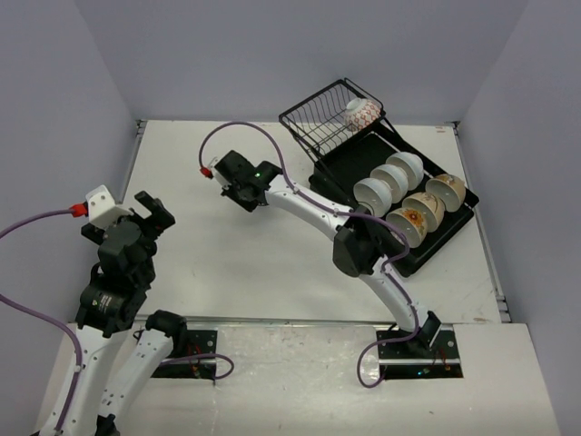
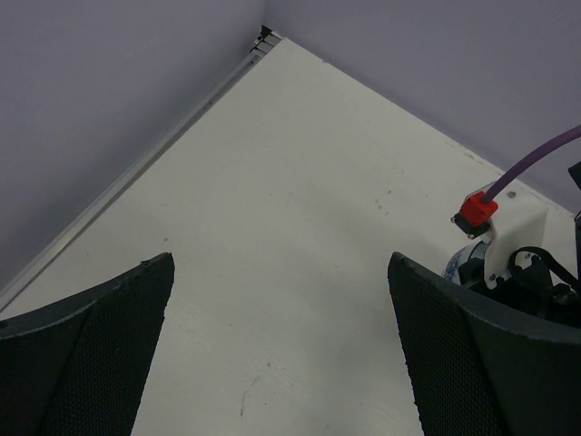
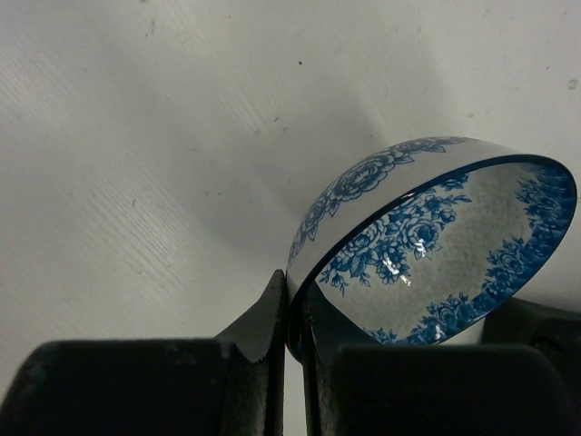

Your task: Unload the bowls from the dish rack

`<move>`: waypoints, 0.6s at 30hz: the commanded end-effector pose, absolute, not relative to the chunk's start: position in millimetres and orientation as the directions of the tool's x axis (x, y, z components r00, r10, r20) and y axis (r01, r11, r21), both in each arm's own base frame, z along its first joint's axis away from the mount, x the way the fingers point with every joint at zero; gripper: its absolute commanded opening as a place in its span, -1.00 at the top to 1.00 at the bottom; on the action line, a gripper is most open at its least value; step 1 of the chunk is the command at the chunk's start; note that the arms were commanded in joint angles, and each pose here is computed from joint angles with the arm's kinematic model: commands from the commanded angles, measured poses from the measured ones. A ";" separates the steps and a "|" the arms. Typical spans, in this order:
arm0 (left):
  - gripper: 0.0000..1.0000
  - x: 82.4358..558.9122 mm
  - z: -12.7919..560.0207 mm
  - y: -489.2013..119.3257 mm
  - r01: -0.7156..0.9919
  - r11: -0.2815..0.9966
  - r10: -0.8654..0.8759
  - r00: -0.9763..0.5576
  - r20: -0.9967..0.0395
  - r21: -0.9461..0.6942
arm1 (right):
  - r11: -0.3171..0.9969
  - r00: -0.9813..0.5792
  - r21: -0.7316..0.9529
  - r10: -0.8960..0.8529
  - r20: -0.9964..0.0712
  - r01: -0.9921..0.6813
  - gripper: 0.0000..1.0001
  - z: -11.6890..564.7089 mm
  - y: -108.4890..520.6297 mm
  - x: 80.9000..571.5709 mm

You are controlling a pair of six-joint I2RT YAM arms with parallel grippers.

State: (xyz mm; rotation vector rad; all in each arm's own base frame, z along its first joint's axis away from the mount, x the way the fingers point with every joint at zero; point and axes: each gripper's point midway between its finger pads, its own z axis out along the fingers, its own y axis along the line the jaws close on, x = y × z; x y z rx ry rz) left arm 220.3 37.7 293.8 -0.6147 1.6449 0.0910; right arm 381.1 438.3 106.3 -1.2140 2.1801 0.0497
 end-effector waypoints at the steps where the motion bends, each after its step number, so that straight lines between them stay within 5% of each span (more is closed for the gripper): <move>1: -1.00 225.0 304.4 35.1 -0.410 0.859 -0.339 -0.008 -0.941 -0.306 | 0.546 -0.343 -0.313 -0.784 -0.517 -0.777 1.00 115.1 427.2 385.9; 8: -1.00 229.8 303.4 26.2 -0.362 0.884 -0.327 -0.031 -0.944 -0.295 | 0.501 -0.395 -0.272 -0.844 -0.363 -0.821 1.00 67.6 403.7 367.1; 16: -1.00 233.8 302.6 17.8 -0.317 0.903 -0.320 -0.047 -0.946 -0.290 | 0.481 -0.385 -0.280 -0.860 -0.334 -0.831 0.92 63.4 399.6 365.1; 18: -1.00 233.7 303.3 17.8 -0.316 0.904 -0.319 -0.046 -0.947 -0.289 | 0.483 -0.388 -0.299 -0.862 -0.326 -0.823 0.74 63.4 396.6 367.4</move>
